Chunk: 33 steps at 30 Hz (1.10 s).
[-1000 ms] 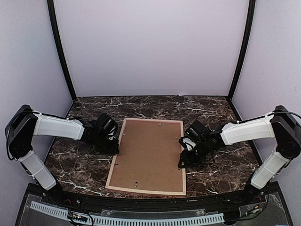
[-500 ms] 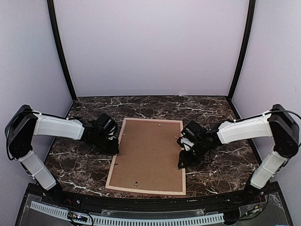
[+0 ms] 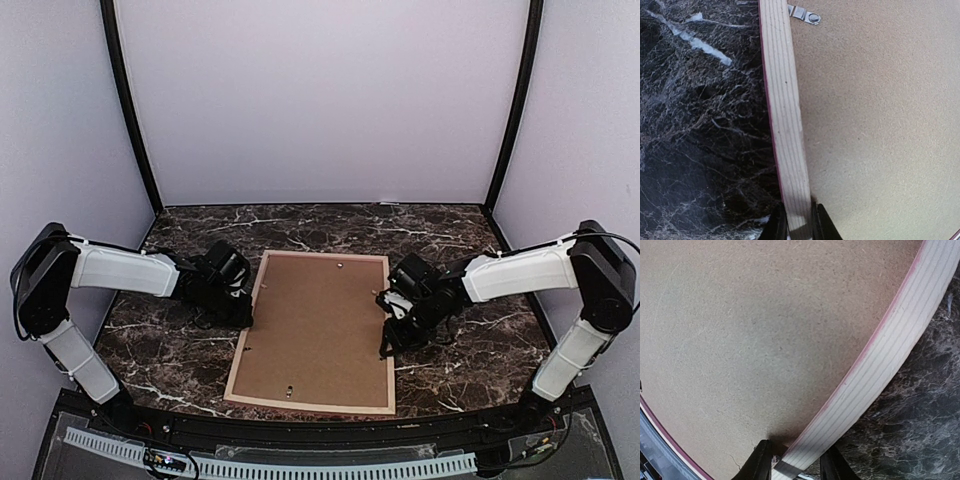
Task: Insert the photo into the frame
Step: Press the fastener onto the backboard.
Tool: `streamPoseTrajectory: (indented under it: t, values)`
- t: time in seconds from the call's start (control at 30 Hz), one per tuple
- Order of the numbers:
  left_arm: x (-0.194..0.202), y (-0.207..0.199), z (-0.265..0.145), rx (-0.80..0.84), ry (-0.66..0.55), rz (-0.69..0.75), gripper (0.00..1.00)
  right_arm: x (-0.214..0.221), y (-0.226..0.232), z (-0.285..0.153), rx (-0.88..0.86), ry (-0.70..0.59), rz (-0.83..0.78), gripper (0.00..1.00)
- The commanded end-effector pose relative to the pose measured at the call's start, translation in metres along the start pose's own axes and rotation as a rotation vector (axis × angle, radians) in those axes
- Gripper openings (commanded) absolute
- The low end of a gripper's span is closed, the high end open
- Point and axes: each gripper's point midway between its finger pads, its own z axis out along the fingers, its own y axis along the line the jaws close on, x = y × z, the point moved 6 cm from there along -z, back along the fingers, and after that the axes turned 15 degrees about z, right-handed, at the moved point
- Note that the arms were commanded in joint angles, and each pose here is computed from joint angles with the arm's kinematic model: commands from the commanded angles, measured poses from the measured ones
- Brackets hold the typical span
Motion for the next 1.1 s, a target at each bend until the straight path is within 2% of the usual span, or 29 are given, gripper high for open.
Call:
streamPoseTrajectory:
  t: [0.0,0.23,0.67,0.9,1.07]
  values:
    - [0.022,0.000,0.001,0.011,0.084,0.028,0.16,0.003,-0.020,0.022,0.040,0.019,-0.048,0.34]
    - [0.021,0.000,-0.002,0.016,0.070,0.021,0.16,-0.020,-0.018,0.007,-0.074,-0.068,0.047,0.43]
    - [0.023,-0.006,-0.011,0.060,0.031,-0.010,0.17,-0.051,-0.030,0.018,-0.031,-0.128,0.115,0.42]
    - [0.030,-0.015,-0.013,0.071,0.031,-0.012,0.16,-0.086,-0.033,0.012,-0.043,-0.221,0.159,0.54]
    - [0.034,-0.021,-0.011,0.072,0.040,-0.002,0.15,-0.110,-0.036,0.011,-0.017,-0.265,0.162,0.59]
